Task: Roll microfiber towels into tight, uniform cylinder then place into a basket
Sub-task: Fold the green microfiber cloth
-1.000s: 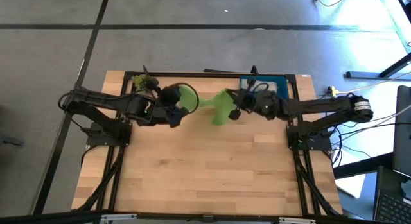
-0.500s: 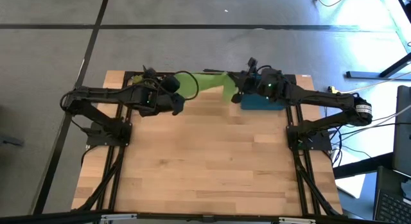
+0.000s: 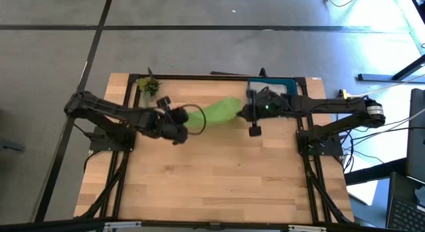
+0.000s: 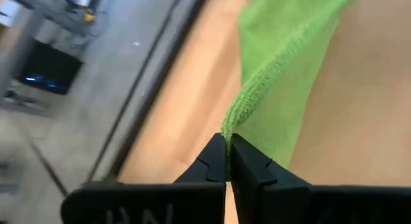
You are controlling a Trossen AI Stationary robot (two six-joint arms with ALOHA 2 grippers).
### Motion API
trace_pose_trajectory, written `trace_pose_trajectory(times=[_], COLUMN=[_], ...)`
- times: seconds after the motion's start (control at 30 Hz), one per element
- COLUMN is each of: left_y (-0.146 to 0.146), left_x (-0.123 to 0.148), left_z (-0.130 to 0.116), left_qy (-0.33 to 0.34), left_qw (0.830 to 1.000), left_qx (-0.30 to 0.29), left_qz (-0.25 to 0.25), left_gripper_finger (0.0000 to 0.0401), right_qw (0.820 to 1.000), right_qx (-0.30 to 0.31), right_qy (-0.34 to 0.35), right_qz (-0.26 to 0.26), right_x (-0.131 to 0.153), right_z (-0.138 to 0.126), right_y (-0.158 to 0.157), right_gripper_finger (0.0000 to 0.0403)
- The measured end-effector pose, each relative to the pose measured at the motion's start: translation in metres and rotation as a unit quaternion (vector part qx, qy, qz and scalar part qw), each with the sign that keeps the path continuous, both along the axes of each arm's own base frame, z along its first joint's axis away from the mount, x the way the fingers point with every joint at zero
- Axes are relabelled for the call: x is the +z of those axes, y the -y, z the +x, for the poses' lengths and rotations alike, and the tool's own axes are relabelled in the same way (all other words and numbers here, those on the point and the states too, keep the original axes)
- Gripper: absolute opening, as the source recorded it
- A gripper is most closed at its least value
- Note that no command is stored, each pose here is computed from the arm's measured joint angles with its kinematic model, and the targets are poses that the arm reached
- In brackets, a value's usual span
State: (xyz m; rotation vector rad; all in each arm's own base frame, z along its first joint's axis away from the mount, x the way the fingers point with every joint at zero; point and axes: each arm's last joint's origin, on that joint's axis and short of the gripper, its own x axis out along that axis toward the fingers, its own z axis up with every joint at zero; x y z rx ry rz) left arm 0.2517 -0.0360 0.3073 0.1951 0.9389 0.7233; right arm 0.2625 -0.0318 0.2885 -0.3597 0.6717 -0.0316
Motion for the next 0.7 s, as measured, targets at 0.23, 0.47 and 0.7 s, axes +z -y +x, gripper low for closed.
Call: trace_pose_trajectory(times=[0.23, 0.47, 0.7], left_y=[0.036, 0.065, 0.083], left_x=[-0.035, -0.068, -0.095], left_z=[-0.012, -0.018, -0.019], left_qy=[0.000, 0.023, 0.068], left_qw=[0.997, 0.985, 0.975], left_qx=[-0.025, -0.072, -0.111], left_qz=[-0.079, -0.152, -0.180], left_gripper_finger=[0.0000, 0.0000, 0.0000], right_qw=[0.999, 0.995, 0.989], right_qx=[0.035, 0.050, 0.068], right_qy=[0.002, 0.025, 0.032], right_qz=[0.042, 0.085, 0.128], right_x=[-0.023, -0.066, -0.103], right_z=[0.000, -0.009, -0.025], right_y=[-0.034, -0.057, -0.078], right_gripper_finger=[0.0005, 0.0005, 0.0005])
